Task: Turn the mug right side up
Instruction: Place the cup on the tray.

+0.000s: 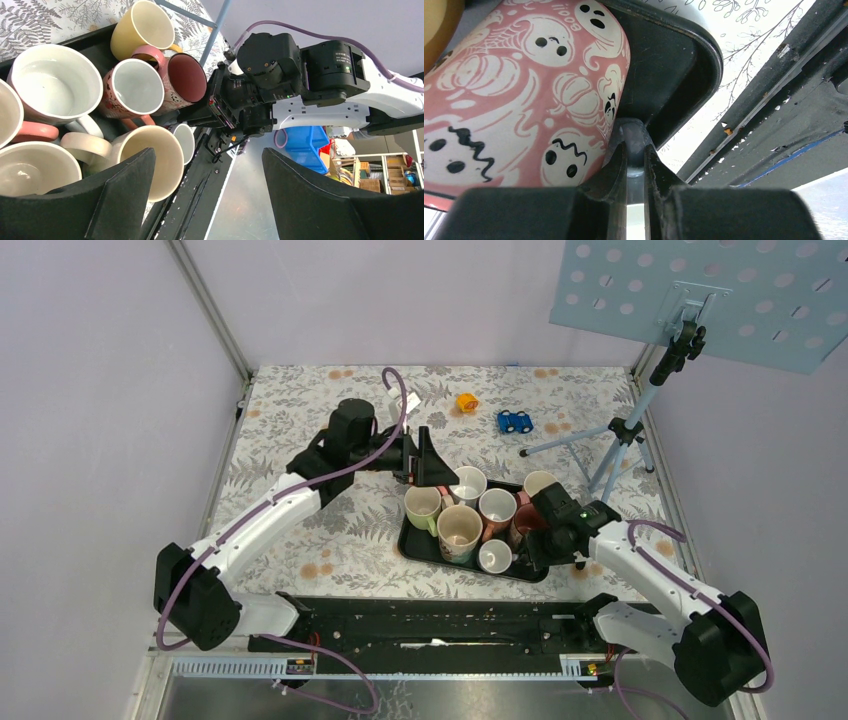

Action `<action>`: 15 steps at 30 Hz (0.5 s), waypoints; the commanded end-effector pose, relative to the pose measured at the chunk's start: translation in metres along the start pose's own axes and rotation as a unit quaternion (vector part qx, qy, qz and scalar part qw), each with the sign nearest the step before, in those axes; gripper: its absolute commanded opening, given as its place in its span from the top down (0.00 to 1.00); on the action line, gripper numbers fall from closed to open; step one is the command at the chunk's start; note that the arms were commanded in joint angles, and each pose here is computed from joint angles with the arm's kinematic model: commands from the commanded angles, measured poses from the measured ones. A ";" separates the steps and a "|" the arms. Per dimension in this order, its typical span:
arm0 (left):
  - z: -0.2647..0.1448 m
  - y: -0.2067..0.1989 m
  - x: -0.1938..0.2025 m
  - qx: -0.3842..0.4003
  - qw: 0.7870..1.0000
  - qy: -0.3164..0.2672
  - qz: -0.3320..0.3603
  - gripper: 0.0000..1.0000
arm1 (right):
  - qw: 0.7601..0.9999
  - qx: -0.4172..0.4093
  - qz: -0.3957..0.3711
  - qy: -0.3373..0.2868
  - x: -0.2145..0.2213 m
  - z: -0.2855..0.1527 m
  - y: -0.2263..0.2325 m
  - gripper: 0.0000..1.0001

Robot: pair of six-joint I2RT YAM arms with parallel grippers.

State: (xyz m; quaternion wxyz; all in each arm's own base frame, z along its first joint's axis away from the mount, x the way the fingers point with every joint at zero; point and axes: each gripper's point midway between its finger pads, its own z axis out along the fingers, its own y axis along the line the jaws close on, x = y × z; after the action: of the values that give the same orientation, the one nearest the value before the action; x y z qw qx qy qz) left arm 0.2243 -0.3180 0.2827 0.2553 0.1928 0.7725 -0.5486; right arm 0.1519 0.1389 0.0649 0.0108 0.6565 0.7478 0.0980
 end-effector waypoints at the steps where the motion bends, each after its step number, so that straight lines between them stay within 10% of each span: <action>1: -0.007 -0.026 -0.014 0.028 0.998 -0.020 0.049 0.18 | 1.000 -0.005 0.001 0.012 0.008 -0.010 0.007 0.85; 15: -0.004 -0.028 -0.008 0.030 0.998 -0.014 0.053 0.18 | 1.000 -0.011 -0.003 0.017 0.013 -0.010 0.016 0.77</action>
State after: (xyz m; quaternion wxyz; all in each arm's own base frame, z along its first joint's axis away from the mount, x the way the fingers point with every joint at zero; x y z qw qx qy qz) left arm 0.2166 -0.3231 0.2818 0.2519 0.2076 0.7692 -0.5494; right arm 0.1544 0.1407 0.0635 0.0078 0.6572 0.7480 0.0929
